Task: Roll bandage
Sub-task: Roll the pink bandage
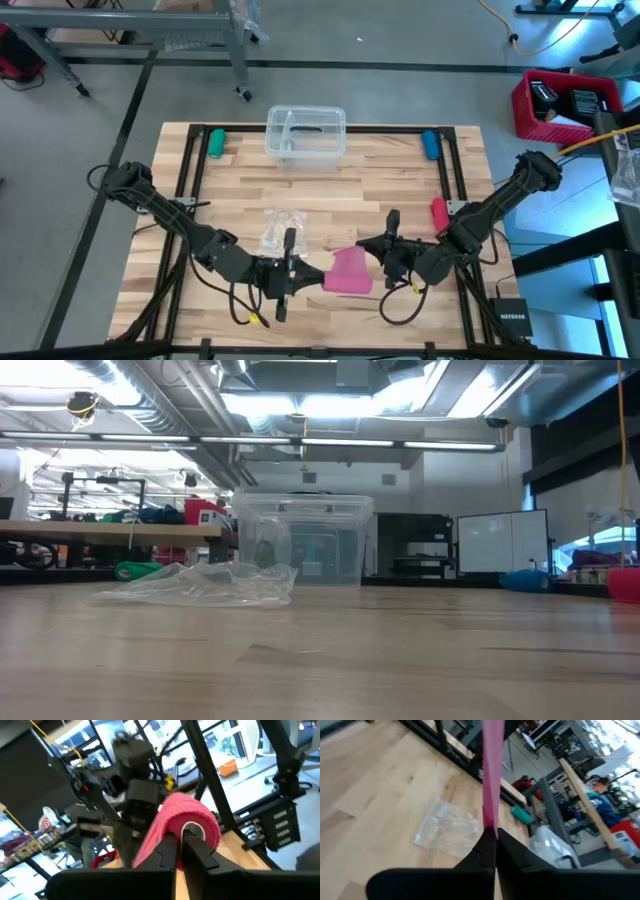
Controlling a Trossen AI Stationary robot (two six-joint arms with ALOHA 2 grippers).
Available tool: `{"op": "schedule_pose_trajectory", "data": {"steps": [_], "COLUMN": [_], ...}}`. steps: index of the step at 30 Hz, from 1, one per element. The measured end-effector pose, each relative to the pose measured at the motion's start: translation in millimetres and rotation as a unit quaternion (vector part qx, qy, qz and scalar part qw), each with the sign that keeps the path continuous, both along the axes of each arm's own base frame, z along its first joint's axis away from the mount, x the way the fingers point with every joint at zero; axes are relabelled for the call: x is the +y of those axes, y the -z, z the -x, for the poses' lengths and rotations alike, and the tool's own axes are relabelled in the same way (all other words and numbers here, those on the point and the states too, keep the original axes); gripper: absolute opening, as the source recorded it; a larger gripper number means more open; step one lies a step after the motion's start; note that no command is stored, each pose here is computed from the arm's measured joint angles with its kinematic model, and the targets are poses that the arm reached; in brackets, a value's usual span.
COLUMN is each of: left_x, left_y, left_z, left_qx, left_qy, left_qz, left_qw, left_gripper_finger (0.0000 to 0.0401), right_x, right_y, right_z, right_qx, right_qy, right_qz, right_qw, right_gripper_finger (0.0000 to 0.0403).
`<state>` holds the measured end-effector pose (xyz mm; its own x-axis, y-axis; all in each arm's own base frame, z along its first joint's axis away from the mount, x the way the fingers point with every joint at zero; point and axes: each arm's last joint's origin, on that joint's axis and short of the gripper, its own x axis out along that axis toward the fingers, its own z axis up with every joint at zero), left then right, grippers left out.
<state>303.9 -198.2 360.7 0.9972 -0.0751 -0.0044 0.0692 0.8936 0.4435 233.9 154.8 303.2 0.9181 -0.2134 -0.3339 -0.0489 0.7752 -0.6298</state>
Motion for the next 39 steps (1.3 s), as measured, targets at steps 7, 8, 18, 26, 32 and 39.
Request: {"op": "schedule_pose_trajectory", "data": {"steps": [7, 8, 18, 26, 32, 39], "left_x": [2, 2, 6, 9, 10, 11], "left_y": [-2, -2, -2, 2, 6, 7], "left_z": [0, 0, -2, -8, -9, -9], "left_qx": [-0.009, -0.009, -0.008, -0.001, 0.01, 0.017], "left_qy": [-0.041, -0.042, -0.05, -0.064, -0.071, -0.077], "left_qz": [-0.018, -0.018, -0.019, -0.041, -0.06, -0.075], "left_qw": [0.999, 0.999, 0.999, 0.997, 0.996, 0.994], "left_gripper_finger": [0.0004, 0.0004, 0.0004, 0.0004, 0.0004, 0.0004], "right_x": [4, 4, 10, 14, 16, 17], "right_y": [1, 0, -6, -6, -9, -8], "right_z": [-2, -2, -5, -5, -5, -5], "right_qx": [-0.014, -0.018, -0.036, -0.022, -0.023, -0.018], "right_qy": [-0.03, -0.035, -0.083, -0.116, -0.121, -0.106], "right_qz": [-0.06, -0.069, -0.152, -0.237, -0.317, -0.362], "right_qw": [0.998, 0.997, 0.984, 0.964, 0.94, 0.926], "right_gripper_finger": [0.0003, 0.0003, 0.0004, 0.0005, 0.0005, 0.0074]}}
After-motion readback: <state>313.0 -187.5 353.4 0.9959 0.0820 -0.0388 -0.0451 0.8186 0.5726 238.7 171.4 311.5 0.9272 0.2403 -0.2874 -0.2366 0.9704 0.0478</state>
